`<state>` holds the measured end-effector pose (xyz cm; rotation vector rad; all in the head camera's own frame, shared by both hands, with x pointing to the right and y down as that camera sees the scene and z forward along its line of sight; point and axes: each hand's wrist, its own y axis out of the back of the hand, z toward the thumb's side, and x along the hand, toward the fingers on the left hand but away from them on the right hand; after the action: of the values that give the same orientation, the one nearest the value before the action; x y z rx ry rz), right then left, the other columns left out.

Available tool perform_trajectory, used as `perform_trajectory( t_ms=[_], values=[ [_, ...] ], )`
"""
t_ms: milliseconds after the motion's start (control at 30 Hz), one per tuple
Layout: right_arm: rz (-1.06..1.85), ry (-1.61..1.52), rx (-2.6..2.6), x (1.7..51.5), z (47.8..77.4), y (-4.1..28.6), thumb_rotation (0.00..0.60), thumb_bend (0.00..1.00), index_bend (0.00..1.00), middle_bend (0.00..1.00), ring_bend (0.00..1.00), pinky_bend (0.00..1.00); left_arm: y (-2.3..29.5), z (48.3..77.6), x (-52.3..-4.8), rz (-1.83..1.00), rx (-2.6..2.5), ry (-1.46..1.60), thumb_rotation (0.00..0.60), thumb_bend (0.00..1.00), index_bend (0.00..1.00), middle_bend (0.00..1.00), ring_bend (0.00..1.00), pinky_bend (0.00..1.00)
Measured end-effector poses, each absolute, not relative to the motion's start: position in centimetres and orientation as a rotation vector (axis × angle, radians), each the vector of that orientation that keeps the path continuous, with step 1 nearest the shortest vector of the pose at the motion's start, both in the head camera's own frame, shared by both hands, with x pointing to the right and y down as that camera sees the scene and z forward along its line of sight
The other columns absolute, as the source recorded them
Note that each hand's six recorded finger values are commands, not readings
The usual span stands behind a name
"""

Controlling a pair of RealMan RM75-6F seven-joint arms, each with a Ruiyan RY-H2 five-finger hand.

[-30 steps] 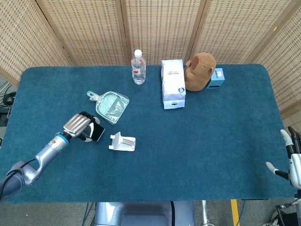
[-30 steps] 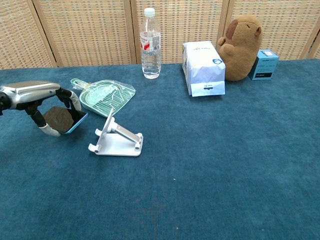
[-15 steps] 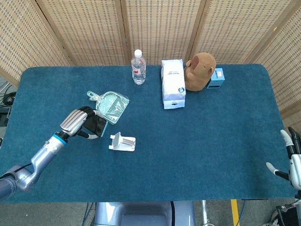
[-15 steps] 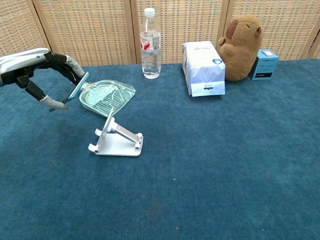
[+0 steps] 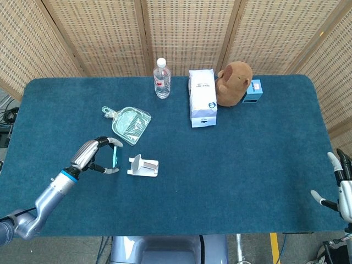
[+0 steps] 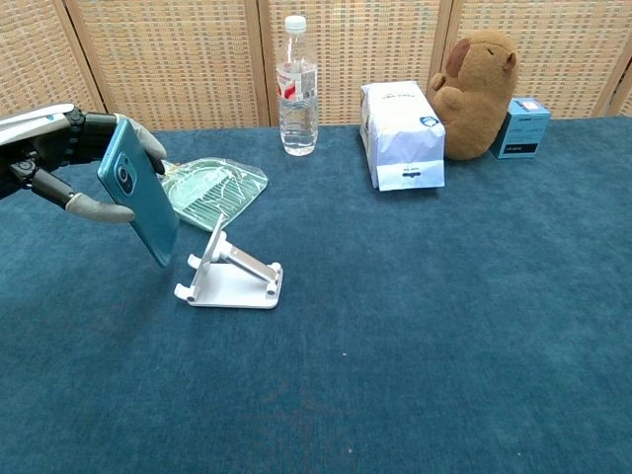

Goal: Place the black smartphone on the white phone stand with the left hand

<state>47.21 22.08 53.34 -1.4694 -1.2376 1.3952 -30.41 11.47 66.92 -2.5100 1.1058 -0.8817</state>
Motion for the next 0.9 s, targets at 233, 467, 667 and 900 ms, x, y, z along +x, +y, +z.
perform_trajectory(
  t_ms=[233, 467, 667, 900],
  values=[
    [1.398, -1.241, -1.472, 47.3, 53.4, 22.0, 0.6, 0.09, 0.0, 0.0, 0.0, 0.0, 12.8, 68.1, -29.2, -0.824, -2.678, 1.268, 0.6, 0.0, 0.36, 0.43, 0.38, 0.22],
    [1.397, -1.245, -1.472, 47.4, 53.3, 22.0, 0.6, 0.09, 0.0, 0.0, 0.0, 0.0, 13.5, 68.9, -28.1, -0.818, -2.74, 1.3, 0.6, 0.0, 0.36, 0.43, 0.38, 0.22],
    [1.394, -1.249, -1.472, 47.5, 53.2, 22.0, 0.6, 0.09, 0.0, 0.0, 0.0, 0.0, 13.5, 69.5, -28.2, -0.866, -2.725, 1.3, 0.6, 0.0, 0.36, 0.43, 0.38, 0.22],
    [1.391, -1.248, -1.474, 47.5, 53.2, 22.0, 0.6, 0.09, 0.0, 0.0, 0.0, 0.0, 13.4, 69.9, -28.1, -0.906, -2.712, 1.293, 0.6, 0.0, 0.35, 0.38, 0.37, 0.22]
  ],
)
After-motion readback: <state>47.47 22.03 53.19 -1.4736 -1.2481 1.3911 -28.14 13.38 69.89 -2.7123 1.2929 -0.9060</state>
